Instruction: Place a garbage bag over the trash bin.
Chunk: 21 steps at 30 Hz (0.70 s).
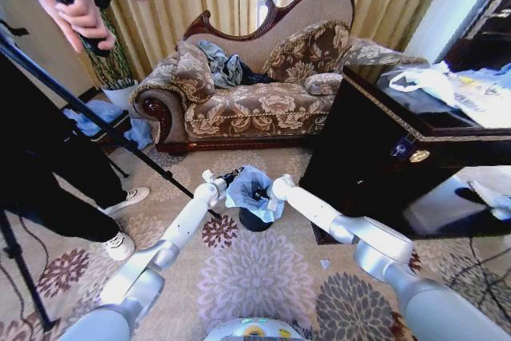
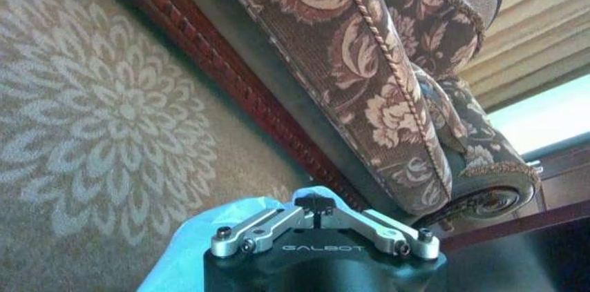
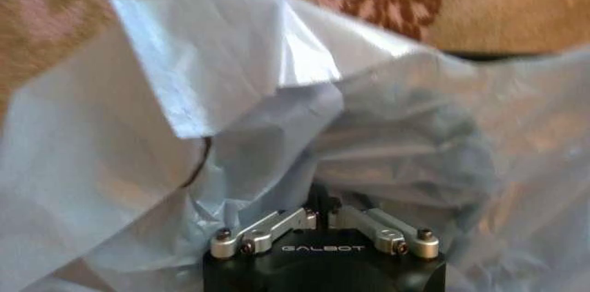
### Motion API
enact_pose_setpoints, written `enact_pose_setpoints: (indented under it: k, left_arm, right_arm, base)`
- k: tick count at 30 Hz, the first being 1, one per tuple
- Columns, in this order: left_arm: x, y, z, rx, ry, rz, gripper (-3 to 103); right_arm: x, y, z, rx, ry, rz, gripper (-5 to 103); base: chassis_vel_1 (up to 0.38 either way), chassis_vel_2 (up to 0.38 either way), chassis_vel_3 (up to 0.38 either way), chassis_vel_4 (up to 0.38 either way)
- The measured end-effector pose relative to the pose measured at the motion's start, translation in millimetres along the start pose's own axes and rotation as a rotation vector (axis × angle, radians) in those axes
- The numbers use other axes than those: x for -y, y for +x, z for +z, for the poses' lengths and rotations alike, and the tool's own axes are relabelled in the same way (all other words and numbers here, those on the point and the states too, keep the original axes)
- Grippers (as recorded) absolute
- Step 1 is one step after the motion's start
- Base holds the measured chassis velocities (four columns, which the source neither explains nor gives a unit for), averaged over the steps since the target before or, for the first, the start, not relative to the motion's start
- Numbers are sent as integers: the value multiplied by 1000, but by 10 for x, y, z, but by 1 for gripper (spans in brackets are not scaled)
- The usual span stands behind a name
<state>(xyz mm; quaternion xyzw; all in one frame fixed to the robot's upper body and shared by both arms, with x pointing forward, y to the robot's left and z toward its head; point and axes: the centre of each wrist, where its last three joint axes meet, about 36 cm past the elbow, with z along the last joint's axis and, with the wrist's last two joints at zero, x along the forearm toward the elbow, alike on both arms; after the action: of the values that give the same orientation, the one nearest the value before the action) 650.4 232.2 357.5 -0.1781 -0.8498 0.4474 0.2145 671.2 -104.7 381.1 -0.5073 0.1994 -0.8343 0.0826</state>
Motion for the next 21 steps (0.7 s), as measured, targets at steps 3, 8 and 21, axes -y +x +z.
enact_pose_setpoints:
  k: [3,8,21]
  left_arm:
    - [-2,6,-21,8,5,4,0]
    - [-6,-1,-48,16,11,9,0]
    - [-45,-3,-54,28,13,14,0]
  right_arm:
    - [6,28,-37,20,22,-18,0]
    - [73,45,-113,49,55,-26,0]
    - [288,82,-234,101,100,-7,0]
  base:
    - [0,0,0,0]
    - [0,0,0,0]
    - [0,0,0,0]
